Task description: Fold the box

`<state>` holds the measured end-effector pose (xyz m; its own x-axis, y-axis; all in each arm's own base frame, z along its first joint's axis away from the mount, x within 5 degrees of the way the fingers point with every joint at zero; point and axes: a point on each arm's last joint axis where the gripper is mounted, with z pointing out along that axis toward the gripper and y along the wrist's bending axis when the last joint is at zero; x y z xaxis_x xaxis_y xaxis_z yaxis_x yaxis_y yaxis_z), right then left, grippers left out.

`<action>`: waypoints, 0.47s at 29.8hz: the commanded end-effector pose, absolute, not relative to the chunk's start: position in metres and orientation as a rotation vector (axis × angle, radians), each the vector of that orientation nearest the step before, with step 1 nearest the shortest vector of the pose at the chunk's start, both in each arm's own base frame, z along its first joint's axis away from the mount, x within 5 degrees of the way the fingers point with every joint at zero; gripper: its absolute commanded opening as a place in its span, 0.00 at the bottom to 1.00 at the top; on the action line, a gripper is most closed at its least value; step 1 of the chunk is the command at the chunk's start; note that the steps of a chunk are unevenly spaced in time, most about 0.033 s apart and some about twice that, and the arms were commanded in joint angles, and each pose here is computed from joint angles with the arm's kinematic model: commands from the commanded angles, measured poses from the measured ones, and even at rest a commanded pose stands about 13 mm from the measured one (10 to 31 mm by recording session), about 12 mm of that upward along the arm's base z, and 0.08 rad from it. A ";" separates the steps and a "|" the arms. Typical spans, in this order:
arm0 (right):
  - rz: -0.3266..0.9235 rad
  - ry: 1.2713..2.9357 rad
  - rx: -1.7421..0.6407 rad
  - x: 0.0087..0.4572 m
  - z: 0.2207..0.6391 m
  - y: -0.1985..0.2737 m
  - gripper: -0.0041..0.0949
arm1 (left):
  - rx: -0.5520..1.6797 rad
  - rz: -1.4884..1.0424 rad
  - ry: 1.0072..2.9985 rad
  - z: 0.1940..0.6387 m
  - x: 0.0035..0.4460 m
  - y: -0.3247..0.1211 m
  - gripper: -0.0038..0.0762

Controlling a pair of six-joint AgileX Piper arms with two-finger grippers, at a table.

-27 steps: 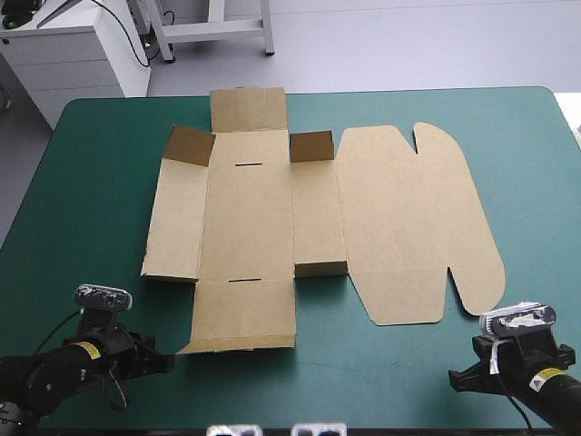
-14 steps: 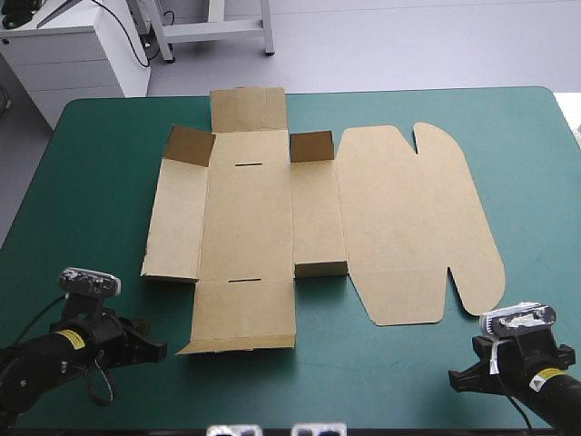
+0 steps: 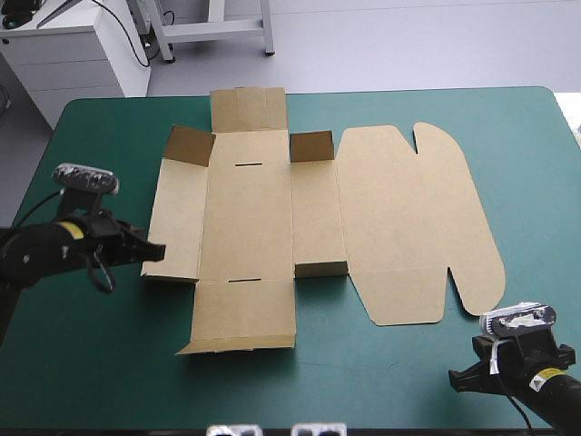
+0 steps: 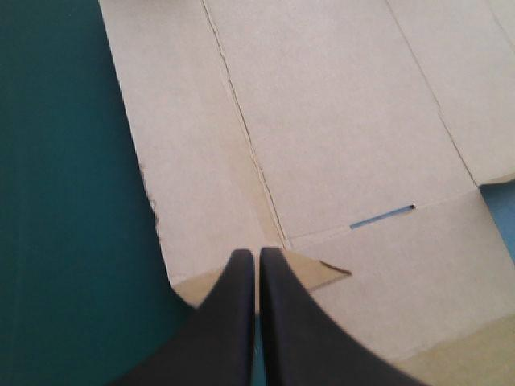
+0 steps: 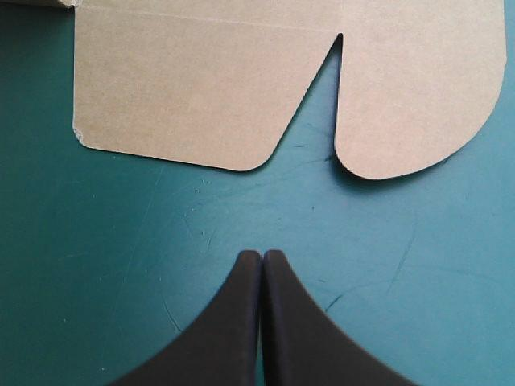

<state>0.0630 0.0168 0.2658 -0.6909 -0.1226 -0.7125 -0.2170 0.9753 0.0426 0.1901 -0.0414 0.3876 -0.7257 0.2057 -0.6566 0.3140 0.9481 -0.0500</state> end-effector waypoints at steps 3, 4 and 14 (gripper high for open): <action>0.155 2.265 -0.223 0.067 0.278 0.017 0.02 | 0.392 -0.197 2.413 0.396 0.246 -0.049 0.07; 0.155 2.265 -0.223 0.067 0.278 0.017 0.02 | 0.402 -0.200 2.428 0.394 0.253 -0.051 0.07; 0.154 2.265 -0.225 0.067 0.278 0.017 0.02 | 0.374 -0.434 2.513 0.389 0.292 -0.032 0.07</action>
